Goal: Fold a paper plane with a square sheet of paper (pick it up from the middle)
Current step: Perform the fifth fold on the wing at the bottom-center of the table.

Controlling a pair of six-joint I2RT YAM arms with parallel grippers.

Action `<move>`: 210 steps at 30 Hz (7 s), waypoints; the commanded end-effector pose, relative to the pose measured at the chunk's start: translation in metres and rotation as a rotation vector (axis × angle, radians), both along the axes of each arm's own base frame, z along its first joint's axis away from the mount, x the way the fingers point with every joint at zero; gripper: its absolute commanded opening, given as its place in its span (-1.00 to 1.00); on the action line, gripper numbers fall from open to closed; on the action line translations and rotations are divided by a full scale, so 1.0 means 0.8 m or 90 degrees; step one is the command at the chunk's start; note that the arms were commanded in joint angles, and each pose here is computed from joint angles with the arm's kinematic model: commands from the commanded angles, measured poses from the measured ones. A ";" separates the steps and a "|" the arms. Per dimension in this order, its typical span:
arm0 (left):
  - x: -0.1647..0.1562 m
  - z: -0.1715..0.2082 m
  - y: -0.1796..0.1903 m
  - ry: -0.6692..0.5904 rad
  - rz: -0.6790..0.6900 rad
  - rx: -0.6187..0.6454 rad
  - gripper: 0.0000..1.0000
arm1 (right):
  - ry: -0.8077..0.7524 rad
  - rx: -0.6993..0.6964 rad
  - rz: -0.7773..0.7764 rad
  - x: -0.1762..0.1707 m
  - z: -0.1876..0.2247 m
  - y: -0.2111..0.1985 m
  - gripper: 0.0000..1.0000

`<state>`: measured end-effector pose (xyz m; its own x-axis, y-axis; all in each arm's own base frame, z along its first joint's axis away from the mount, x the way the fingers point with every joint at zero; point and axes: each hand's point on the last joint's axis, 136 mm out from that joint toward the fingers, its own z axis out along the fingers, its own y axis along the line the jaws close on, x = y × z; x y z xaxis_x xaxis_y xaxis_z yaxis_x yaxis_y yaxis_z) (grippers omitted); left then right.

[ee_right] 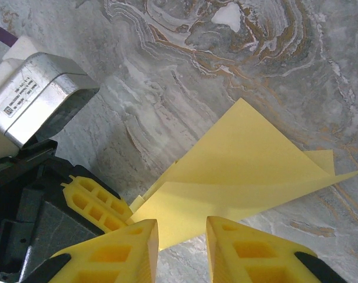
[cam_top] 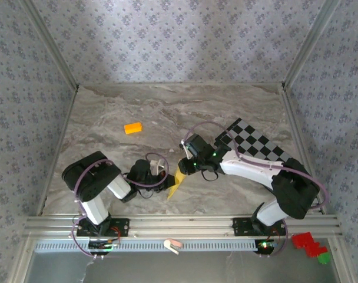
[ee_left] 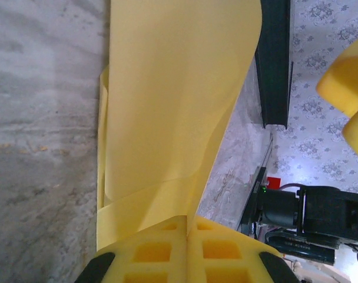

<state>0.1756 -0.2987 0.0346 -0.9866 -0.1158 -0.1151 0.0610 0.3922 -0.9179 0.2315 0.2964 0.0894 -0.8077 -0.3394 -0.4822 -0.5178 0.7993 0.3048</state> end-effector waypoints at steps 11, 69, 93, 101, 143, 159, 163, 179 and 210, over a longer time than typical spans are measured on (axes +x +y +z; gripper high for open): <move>0.001 -0.003 0.009 0.012 0.012 -0.024 -1.00 | 0.006 -0.020 0.034 -0.010 -0.021 0.004 -0.48; -0.008 -0.058 0.036 0.111 0.056 0.049 -1.00 | 0.012 -0.016 0.088 -0.004 -0.046 0.034 -0.68; -0.014 -0.075 0.046 0.142 0.067 0.098 -1.00 | 0.035 -0.047 0.077 0.002 -0.084 0.017 -0.70; -0.014 -0.075 0.047 0.139 0.065 0.105 -1.00 | 0.043 -0.065 0.076 0.000 -0.097 0.009 -0.71; -0.024 0.061 0.030 -0.096 -0.075 0.161 -0.67 | 0.102 -0.095 0.070 -0.018 -0.128 -0.010 -0.76; -0.007 0.025 0.004 -0.078 -0.108 0.194 -0.79 | 0.106 -0.094 0.066 -0.018 -0.131 -0.010 -0.76; -0.003 0.014 0.015 -0.067 -0.098 0.212 -0.80 | 0.105 -0.095 0.067 -0.018 -0.131 -0.010 -0.77; -0.008 -0.009 0.036 -0.040 -0.106 0.248 -0.81 | 0.106 -0.096 0.069 -0.016 -0.130 -0.007 -0.76; -0.028 -0.004 0.041 -0.070 -0.114 0.263 -0.73 | 0.115 -0.072 0.051 -0.011 -0.126 -0.003 -0.74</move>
